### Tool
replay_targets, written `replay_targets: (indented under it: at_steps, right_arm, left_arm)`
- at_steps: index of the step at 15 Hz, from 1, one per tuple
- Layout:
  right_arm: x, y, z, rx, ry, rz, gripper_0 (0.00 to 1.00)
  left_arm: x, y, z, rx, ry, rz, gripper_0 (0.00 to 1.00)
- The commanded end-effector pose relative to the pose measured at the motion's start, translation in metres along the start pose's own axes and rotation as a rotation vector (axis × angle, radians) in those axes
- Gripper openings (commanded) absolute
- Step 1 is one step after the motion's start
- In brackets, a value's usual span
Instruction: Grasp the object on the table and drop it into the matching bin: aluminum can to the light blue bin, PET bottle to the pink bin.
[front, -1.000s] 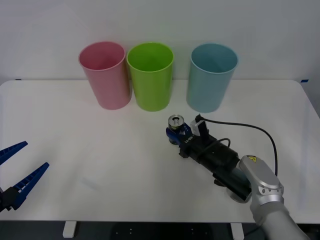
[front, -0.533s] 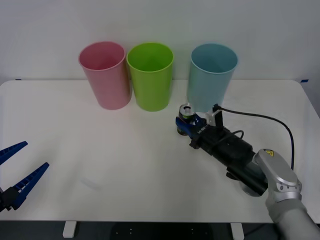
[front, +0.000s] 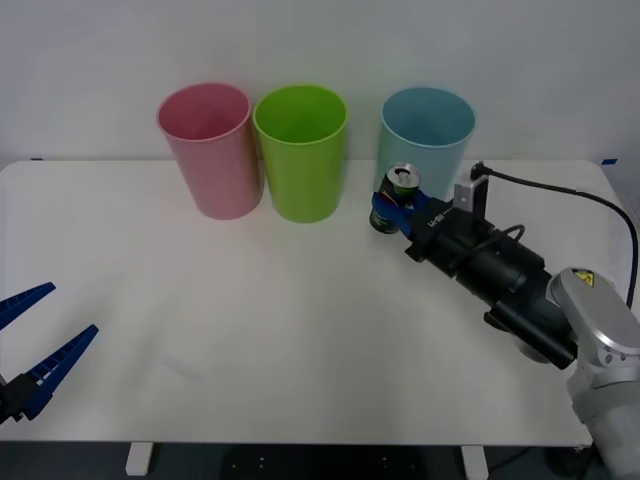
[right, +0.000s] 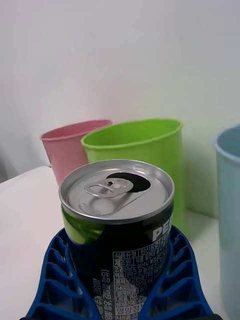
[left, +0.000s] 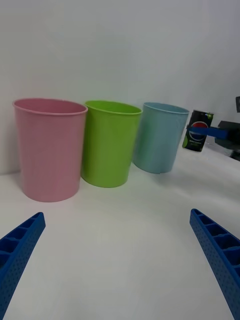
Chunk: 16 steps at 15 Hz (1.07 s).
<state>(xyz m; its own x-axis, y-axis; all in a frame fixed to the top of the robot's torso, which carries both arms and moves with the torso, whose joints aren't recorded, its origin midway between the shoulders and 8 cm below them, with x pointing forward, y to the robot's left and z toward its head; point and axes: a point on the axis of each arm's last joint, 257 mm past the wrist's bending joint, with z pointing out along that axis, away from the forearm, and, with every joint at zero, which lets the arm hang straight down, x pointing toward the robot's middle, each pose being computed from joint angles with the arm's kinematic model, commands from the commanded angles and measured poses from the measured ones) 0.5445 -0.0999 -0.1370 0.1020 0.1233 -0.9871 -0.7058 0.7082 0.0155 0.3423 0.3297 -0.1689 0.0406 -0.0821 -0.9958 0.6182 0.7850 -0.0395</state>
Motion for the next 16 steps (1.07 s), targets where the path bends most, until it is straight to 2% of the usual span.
replay_targets:
  at_steps: [1,6,9,10,12,16]
  right_arm:
    - [-0.033,0.003,0.001,-0.021,-0.042,-0.032,0.0]
    - [-0.088,0.014,-0.002,-0.084,-0.086,0.035,0.0]
    - [-0.111,0.008,-0.001,-0.096,-0.084,0.018,0.0]
    - [-0.122,0.002,0.001,-0.092,-0.089,-0.004,0.0]
    - [-0.132,-0.009,0.004,-0.077,-0.086,-0.02,0.0]
    - [-0.142,-0.049,0.022,-0.032,-0.07,-0.033,0.0]
  left_arm:
    - [0.0,0.0,0.0,0.0,0.0,0.0,1.0]
    - [0.0,0.0,0.0,0.0,0.0,0.0,1.0]
    - [0.0,0.0,0.0,0.0,0.0,0.0,1.0]
    - [0.0,0.0,0.0,0.0,0.0,0.0,1.0]
    - [0.0,0.0,0.0,0.0,0.0,0.0,1.0]
    - [0.0,0.0,0.0,0.0,0.0,0.0,1.0]
